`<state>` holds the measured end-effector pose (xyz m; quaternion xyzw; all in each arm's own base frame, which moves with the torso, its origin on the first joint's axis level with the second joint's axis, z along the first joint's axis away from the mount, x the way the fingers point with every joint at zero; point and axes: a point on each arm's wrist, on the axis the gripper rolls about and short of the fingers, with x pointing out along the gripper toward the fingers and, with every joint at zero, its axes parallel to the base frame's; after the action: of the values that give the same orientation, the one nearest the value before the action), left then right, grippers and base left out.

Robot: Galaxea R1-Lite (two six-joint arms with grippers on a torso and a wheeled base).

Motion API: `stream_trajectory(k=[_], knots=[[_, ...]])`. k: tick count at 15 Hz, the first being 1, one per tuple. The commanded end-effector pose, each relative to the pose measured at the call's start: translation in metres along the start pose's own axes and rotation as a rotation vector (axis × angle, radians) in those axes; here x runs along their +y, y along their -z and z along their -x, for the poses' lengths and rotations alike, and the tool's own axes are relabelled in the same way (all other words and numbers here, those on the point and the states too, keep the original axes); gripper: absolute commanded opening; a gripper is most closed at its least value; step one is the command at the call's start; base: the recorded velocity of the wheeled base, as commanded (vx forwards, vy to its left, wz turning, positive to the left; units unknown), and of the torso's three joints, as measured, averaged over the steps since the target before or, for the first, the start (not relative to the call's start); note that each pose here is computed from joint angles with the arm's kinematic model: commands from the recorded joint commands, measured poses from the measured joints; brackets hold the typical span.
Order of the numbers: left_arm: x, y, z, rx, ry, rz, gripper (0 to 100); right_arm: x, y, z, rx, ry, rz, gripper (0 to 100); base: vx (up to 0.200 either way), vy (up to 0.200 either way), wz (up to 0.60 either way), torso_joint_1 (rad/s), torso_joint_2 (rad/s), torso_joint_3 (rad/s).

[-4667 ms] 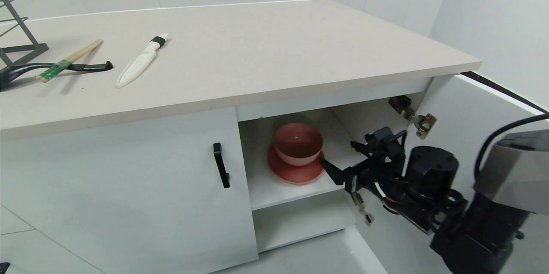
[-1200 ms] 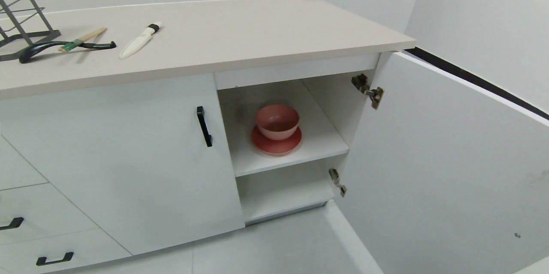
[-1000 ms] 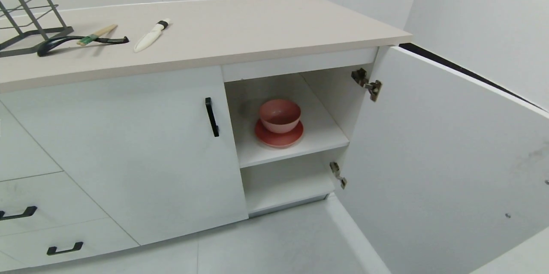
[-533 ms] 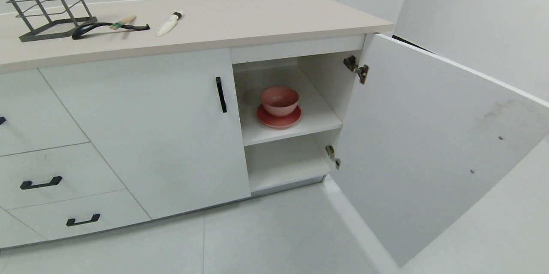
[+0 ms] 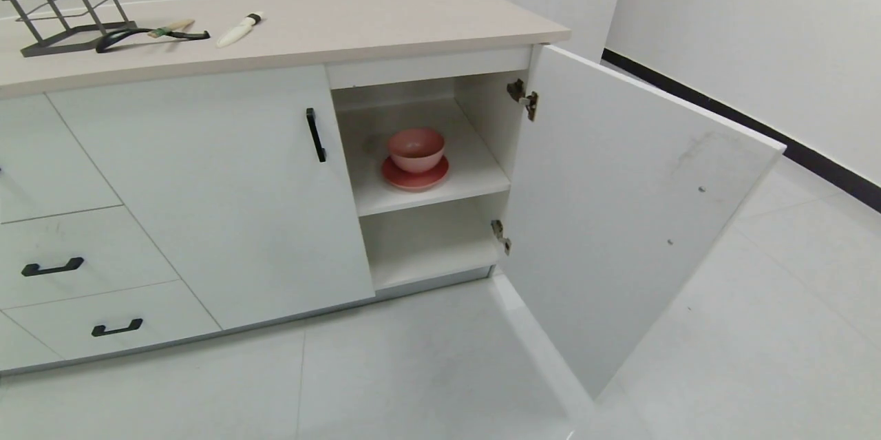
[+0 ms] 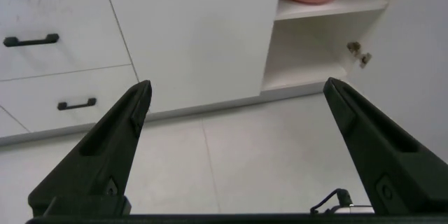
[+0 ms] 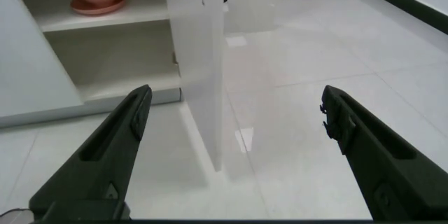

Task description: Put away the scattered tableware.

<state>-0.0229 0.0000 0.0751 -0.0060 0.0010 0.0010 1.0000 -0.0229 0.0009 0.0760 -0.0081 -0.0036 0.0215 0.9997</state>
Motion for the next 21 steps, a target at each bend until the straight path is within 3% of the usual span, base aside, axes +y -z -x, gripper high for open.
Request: stream_trajectory(k=[1,10,17,21], knots=[[0.0000,0.0000,-0.0001,0.001,-0.001,0.000,100,0.0000,0.0001,-0.0001,0.002,0.000,0.001,100,0.000,-0.200,0.00,0.002,0.01,-0.002],[0.0000,0.0000,-0.0001,0.001,-0.001,0.000,100,0.0000,0.0001,-0.0001,0.002,0.000,0.004,100,0.000,-0.200,0.00,0.003,0.00,0.003],[0.0001,-0.0002,-0.0001,0.000,-0.003,0.005,100,0.0000,-0.0001,-0.0001,0.001,0.002,0.004,100,0.000,0.000,0.51,0.002,0.00,0.001],[0.0001,-0.0002,-0.0001,0.000,-0.003,0.005,100,0.0000,0.0001,-0.0001,0.002,0.000,0.002,100,0.000,0.000,0.00,0.000,0.00,0.000]])
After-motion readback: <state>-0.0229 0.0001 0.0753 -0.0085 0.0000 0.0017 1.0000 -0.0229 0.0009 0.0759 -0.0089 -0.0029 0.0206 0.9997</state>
